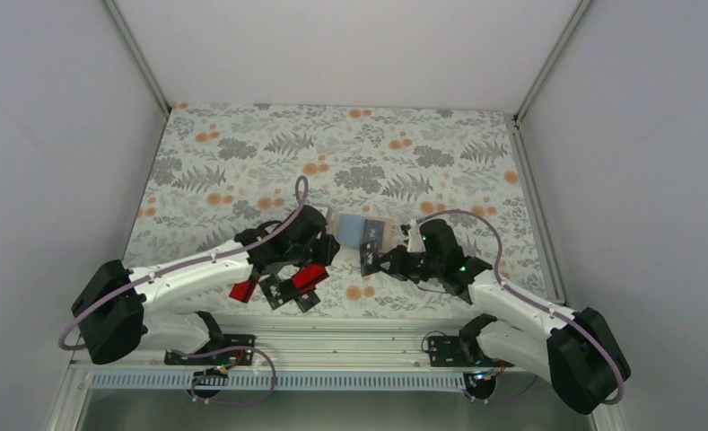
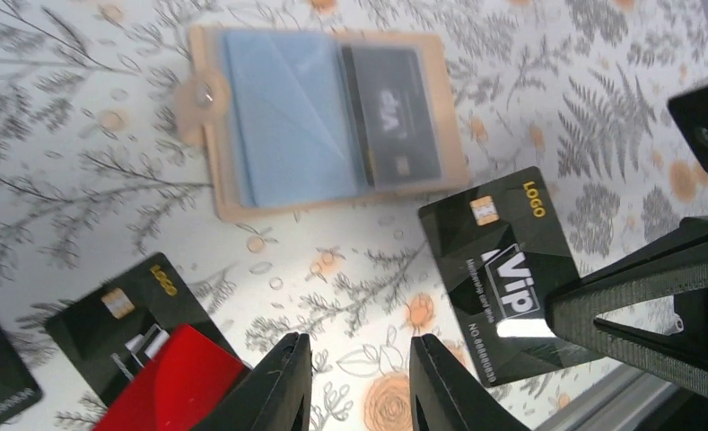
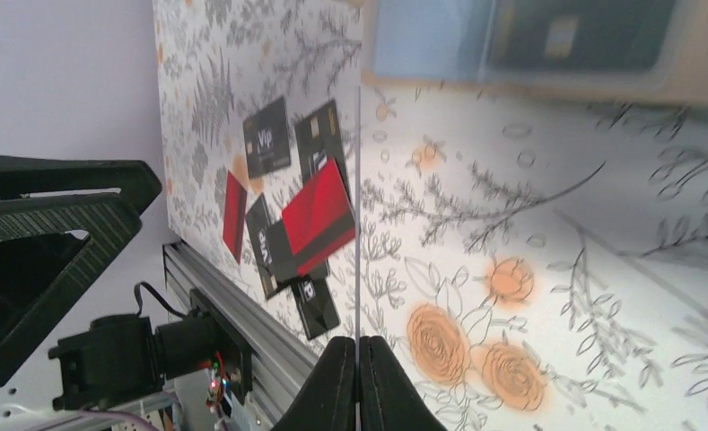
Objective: Put the credit cards into the card holder
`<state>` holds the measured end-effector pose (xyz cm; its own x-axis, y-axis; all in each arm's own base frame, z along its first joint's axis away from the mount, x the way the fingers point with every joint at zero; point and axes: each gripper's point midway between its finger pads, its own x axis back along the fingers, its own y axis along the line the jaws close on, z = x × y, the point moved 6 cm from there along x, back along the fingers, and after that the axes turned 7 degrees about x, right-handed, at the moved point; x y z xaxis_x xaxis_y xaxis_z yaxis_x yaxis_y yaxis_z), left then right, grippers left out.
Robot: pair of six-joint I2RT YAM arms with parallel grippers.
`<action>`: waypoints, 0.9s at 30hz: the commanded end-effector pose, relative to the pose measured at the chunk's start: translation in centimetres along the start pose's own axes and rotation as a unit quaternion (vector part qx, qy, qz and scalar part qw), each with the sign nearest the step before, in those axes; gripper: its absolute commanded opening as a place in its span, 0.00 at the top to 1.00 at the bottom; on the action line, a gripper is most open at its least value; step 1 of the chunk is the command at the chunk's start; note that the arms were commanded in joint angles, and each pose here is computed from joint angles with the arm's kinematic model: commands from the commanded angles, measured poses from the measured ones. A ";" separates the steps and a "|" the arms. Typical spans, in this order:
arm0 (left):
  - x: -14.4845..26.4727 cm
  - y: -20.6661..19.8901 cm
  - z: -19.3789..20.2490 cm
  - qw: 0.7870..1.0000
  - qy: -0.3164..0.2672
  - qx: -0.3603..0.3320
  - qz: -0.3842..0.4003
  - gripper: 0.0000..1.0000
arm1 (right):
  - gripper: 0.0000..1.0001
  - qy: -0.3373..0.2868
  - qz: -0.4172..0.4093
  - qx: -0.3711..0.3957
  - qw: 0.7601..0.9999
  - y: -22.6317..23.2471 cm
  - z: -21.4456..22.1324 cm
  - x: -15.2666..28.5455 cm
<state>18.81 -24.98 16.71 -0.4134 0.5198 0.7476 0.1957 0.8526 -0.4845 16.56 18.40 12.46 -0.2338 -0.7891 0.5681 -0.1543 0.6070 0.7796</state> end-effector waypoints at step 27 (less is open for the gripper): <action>-6.2 -0.7 -6.5 0.999 0.015 -0.002 -0.048 0.72 | 0.96 -0.046 0.003 0.090 0.995 -2.5 -8.3 0.0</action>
<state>25.91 -28.32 15.61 -0.4118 0.4241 0.8066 0.1646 0.9051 -0.3919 22.76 15.77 11.47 -0.2411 -0.7740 0.5856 -0.2195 0.6312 0.7439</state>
